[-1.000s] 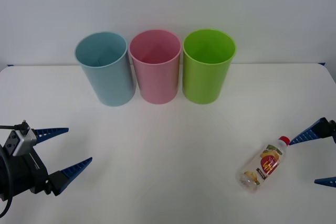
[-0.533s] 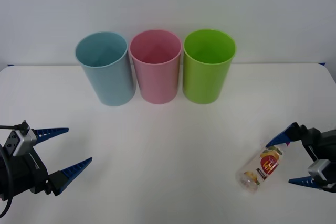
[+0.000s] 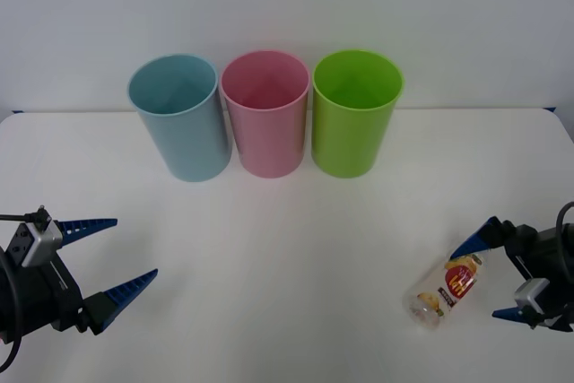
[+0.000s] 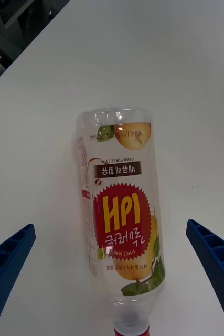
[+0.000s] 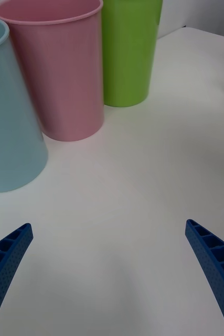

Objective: Put cans in the blue bin and PET bottles in the pink bin and trash in the green bin.

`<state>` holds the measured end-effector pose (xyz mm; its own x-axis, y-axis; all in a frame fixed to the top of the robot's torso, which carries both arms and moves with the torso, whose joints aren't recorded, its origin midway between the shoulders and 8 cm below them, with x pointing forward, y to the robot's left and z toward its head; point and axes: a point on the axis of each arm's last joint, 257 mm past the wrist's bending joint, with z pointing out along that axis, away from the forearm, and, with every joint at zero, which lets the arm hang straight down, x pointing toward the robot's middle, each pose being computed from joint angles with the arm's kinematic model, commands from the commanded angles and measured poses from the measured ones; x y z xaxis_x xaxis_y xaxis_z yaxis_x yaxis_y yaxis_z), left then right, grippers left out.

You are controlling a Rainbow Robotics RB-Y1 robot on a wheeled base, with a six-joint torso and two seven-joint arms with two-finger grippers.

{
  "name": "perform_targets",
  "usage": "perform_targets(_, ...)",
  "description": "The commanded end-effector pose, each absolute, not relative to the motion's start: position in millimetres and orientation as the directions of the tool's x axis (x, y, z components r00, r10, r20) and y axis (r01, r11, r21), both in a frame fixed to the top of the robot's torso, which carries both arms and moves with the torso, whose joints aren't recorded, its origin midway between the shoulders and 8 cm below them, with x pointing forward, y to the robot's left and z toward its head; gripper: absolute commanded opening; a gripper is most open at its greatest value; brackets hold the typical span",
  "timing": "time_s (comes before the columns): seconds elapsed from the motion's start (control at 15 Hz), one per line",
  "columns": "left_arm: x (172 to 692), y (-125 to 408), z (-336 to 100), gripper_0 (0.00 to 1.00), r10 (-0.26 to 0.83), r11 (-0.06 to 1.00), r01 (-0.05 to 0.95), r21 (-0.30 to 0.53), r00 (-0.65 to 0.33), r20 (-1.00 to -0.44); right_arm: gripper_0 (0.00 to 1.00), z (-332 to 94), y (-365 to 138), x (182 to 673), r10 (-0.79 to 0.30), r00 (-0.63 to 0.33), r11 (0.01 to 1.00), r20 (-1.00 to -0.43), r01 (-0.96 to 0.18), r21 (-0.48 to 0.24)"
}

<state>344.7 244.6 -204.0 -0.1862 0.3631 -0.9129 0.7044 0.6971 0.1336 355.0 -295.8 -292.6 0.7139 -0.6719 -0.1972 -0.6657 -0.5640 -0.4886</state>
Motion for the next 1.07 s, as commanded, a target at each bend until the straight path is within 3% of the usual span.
perform_targets(0.07, 344.7, 244.6, -204.0, 1.0, 0.363, 0.697, 0.704, 0.134, -0.186, -0.913, 1.0, -304.6, -289.0, 356.6, -0.681, 0.705, -0.557, -0.197, -0.674, -0.485)
perform_targets(0.53, 344.7, 244.6, -204.0, 1.0, 0.363, 0.697, 0.704, 0.134, -0.186, -0.913, 1.0, -328.7, -270.0, 363.0, -0.702, 0.681, -0.534, -0.209, -0.697, -0.478)
perform_targets(1.07, 344.7, 244.6, -204.0, 1.0, 0.363, 0.697, 0.704, 0.134, -0.186, -0.913, 1.0, -334.8, -268.6, 379.4, -0.723, 0.665, -0.529, -0.186, -0.706, -0.471)
